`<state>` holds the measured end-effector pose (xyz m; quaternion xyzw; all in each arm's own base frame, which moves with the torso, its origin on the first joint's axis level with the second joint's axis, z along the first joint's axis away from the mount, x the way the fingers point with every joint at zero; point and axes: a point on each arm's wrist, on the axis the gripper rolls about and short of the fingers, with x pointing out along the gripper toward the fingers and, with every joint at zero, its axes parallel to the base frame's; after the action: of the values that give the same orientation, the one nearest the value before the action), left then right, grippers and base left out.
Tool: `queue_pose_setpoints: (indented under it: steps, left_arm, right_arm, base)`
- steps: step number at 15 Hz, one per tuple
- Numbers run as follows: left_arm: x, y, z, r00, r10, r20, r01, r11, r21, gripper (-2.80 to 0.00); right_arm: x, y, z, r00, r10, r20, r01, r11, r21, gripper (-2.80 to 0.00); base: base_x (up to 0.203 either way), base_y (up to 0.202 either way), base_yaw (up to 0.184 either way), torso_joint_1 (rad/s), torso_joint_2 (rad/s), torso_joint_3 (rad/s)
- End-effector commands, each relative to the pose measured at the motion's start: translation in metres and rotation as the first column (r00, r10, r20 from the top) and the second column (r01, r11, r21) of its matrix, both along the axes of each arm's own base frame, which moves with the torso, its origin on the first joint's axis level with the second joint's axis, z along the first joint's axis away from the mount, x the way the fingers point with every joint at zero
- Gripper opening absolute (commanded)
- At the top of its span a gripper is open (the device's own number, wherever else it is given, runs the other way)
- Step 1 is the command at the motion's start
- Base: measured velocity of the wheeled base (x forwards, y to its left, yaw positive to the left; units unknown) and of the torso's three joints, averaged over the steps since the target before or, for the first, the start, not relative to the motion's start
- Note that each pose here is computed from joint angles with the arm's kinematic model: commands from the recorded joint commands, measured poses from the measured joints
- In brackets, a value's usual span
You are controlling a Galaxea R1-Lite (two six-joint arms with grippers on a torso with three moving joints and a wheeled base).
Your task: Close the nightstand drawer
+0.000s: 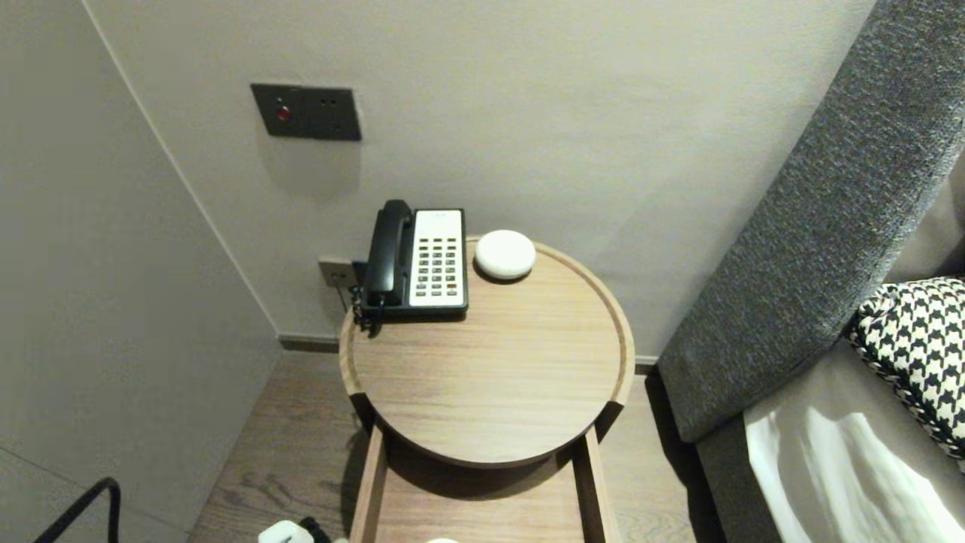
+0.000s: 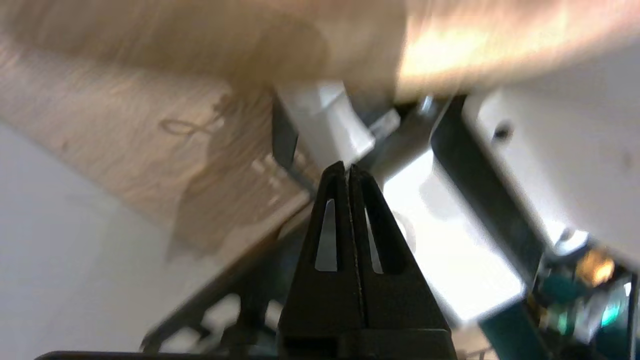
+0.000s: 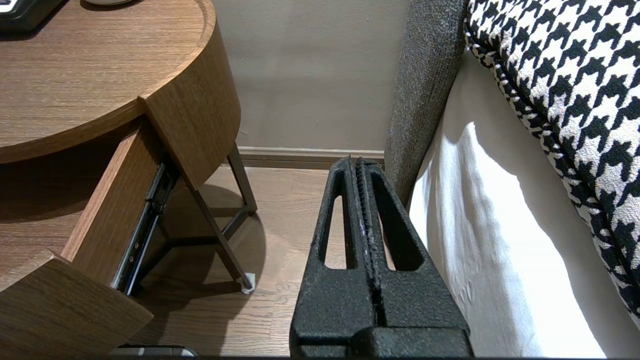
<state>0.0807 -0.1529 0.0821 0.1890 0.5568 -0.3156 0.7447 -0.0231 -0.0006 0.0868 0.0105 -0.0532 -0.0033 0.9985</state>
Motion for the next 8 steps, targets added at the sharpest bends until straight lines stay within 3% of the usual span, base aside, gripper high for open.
queue_pose_setpoints:
  steps: [1,8]
  left_arm:
    - [0.006,-0.012,-0.015,1.0,0.022,-0.016,-0.022,1.0,0.012,-2.8]
    - [0.018,-0.018,-0.007,0.996,0.092,0.008,-0.091,0.995,-0.049,-2.8]
  right_arm:
    - [0.003,0.0,-0.011,0.999,-0.001,-0.041,0.001,1.0,0.0,-2.8]
    - [0.003,0.0,-0.011,0.999,0.0,-0.041,0.0,1.0,0.0,-2.8]
  base:
    - [0.0,0.0,0.0,0.0,0.0,0.0]
    - [0.0,0.0,0.0,0.0,0.0,0.0]
